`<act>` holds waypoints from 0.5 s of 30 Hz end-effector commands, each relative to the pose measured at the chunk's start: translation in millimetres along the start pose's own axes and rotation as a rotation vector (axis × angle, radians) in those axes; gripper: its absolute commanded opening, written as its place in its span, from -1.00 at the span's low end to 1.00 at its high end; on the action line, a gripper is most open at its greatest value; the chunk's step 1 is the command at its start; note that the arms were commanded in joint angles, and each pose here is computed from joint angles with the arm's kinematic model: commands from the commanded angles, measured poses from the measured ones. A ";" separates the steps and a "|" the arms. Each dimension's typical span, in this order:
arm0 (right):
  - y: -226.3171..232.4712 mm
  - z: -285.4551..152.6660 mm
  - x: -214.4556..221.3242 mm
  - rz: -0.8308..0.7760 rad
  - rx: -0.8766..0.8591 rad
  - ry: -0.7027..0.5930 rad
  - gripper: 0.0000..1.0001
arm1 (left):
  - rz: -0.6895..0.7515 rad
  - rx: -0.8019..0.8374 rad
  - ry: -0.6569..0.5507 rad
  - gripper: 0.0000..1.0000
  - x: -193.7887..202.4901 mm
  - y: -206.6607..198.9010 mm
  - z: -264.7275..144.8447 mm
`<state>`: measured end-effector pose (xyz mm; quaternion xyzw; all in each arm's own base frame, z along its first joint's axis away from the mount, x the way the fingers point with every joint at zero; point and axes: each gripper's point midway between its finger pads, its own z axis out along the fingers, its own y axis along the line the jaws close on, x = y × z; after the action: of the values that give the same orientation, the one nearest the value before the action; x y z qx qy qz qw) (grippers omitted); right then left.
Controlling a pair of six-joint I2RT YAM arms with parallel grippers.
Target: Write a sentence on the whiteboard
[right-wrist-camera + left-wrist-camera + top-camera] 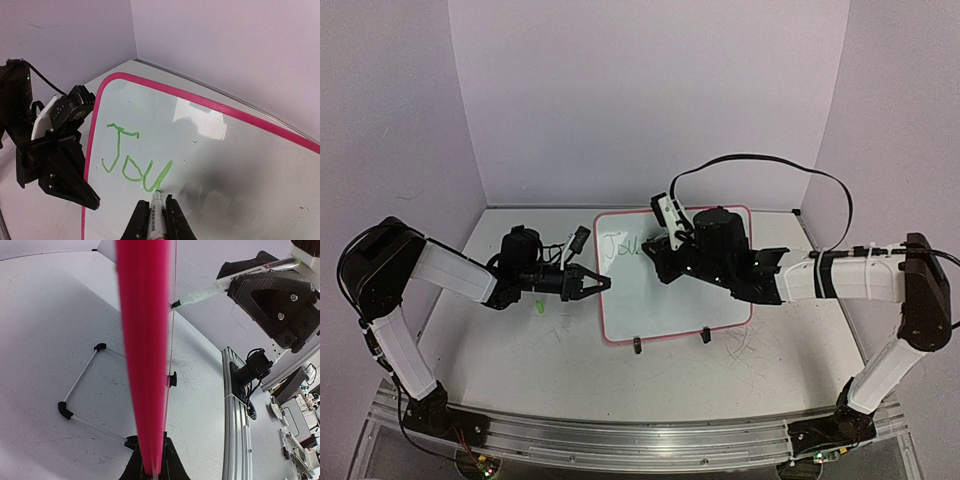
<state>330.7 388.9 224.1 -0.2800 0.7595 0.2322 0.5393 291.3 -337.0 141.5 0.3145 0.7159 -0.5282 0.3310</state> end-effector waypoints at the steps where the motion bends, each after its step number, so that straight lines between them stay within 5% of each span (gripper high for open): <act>1: -7.9 -6.0 19.0 0.007 0.031 0.059 -1.00 | 0.031 -0.106 -0.038 -1.00 -14.2 17.1 -4.2; 15: 7.3 -1.1 36.8 0.013 -0.005 0.102 -1.00 | 0.033 -0.105 -0.040 -1.00 -15.1 16.3 -4.5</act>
<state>315.0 389.4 202.2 -0.2917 0.7747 0.2359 0.5090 291.1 -337.1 141.6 0.3162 0.7150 -0.5278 0.3319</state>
